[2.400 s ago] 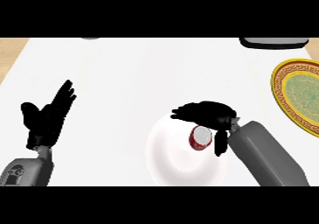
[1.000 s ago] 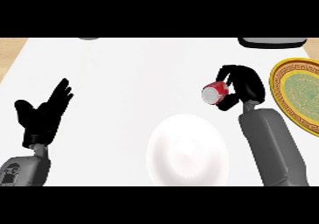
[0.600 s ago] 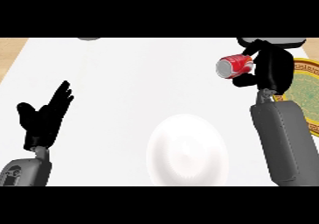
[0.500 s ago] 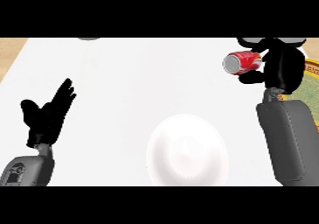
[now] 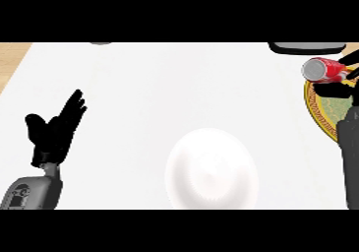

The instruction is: Pick the can from the plate and place it in the plate

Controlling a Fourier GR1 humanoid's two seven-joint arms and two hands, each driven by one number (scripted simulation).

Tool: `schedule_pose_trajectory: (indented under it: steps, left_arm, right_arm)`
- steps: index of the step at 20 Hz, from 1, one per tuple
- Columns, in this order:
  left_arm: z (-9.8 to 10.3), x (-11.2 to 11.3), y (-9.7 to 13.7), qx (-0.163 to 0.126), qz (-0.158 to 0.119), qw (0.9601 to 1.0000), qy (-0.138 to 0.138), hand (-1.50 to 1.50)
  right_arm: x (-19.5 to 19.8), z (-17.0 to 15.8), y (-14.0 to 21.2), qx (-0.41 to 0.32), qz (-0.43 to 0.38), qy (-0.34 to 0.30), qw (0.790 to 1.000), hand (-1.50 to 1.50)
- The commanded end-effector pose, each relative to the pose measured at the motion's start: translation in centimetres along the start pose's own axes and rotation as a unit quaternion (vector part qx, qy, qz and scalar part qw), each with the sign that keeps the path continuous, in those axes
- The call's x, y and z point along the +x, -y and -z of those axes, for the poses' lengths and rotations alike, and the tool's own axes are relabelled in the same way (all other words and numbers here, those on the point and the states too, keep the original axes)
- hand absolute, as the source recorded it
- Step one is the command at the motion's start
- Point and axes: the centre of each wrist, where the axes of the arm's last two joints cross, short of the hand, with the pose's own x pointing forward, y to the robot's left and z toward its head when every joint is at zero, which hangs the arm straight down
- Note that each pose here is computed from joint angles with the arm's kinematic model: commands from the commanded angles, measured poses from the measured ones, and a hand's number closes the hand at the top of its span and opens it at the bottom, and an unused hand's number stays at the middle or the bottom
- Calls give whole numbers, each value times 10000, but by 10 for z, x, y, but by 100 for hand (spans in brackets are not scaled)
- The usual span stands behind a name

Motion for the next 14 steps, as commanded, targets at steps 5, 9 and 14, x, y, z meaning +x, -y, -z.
schedule_pose_trajectory:
  steps: [5, 9, 14]
  left_arm:
    - [0, -1, 12, 37, -42, 10000, -15, 0]
    - [-5, 2, -8, 33, -86, 9999, -61, 0]
    - [3, 7, 2, -93, 64, 9999, 81, 0]
  right_arm:
    - [-89, 32, 20, -8, -242, -359, 9991, 150]
    - [-121, 44, 22, 453, -600, -642, 9951, 150]
    - [-142, 50, 11, 1230, 161, -1266, 9842, 150]
